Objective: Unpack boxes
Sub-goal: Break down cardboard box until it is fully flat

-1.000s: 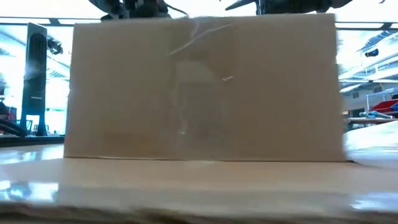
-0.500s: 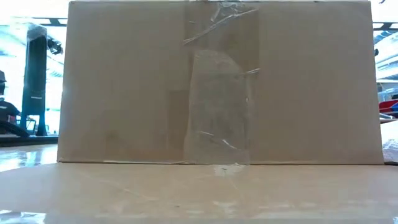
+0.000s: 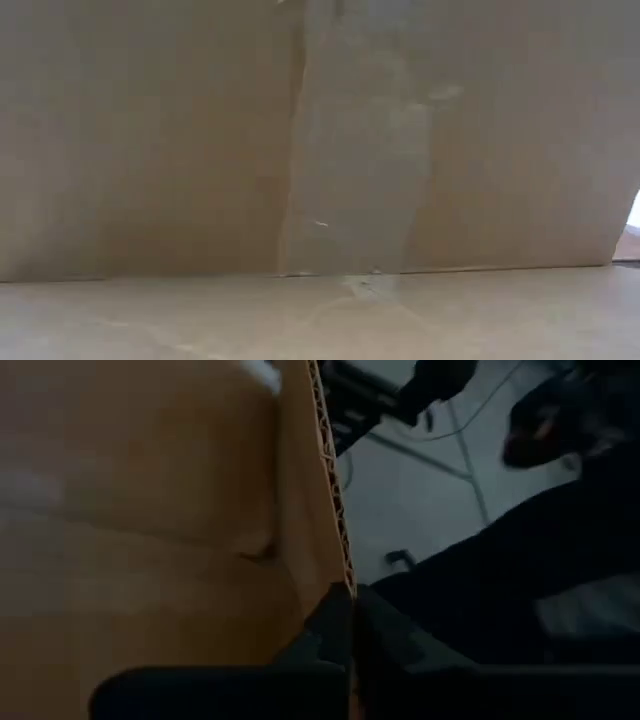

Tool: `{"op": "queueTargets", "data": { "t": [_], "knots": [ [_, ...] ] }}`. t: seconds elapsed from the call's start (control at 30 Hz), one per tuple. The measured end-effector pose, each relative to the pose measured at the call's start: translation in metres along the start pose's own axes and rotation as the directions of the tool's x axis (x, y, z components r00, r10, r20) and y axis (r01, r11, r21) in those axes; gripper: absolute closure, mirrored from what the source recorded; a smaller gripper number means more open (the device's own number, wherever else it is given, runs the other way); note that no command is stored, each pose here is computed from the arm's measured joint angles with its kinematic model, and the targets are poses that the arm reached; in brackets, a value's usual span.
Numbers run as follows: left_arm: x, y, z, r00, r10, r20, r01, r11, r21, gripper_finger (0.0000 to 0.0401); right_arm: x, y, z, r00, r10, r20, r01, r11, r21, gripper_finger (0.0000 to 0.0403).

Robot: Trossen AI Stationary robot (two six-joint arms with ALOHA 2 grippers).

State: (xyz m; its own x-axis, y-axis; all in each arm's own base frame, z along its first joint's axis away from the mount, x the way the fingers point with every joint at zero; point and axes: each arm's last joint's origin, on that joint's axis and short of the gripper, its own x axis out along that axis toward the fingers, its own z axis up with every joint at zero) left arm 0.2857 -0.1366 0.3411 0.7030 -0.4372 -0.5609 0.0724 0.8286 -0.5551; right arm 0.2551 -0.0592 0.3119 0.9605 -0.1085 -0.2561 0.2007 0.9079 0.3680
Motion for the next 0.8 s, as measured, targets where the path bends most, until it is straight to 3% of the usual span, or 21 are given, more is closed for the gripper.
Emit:
{"op": "queueTargets", "data": {
  "t": [0.1, 0.23, 0.37, 0.5, 0.6, 0.8],
  "knots": [
    [0.009, -0.007, -0.007, 1.000, 0.002, -0.010, -0.002, 1.000, 0.000, 0.0385, -0.001, -0.001, 0.003, 0.998, -0.068, 0.014, 0.068, 0.997, -0.020, 0.0176],
    [0.004, -0.007, 0.001, 1.000, 0.017, 0.012, -0.017, 1.000, 0.012, 0.0384, -0.001, 0.000, 0.004, 0.996, -0.090, 0.012, 0.090, 0.995, -0.053, 0.0176],
    [-0.009, -0.004, 0.019, 0.998, 0.049, 0.039, -0.048, 0.999, -0.004, 0.0384, -0.003, 0.006, 0.011, 0.998, -0.065, 0.015, 0.066, 0.995, -0.075, 0.0176],
    [-0.028, -0.005, 0.032, 0.991, 0.125, 0.044, -0.125, 0.992, -0.003, 0.0391, -0.008, 0.017, 0.026, 0.999, 0.045, 0.019, -0.043, 0.995, -0.095, 0.0176],
    [-0.039, -0.008, 0.037, 0.979, 0.195, 0.065, -0.195, 0.981, -0.006, 0.0392, -0.007, 0.024, 0.019, 0.992, 0.099, -0.073, -0.109, 0.983, -0.148, 0.0176],
    [-0.037, -0.014, 0.041, 0.968, 0.217, 0.124, -0.209, 0.975, -0.069, 0.0391, 0.004, 0.015, -0.021, 0.936, 0.022, -0.352, -0.115, 0.962, -0.247, 0.0176]
  ]
}}
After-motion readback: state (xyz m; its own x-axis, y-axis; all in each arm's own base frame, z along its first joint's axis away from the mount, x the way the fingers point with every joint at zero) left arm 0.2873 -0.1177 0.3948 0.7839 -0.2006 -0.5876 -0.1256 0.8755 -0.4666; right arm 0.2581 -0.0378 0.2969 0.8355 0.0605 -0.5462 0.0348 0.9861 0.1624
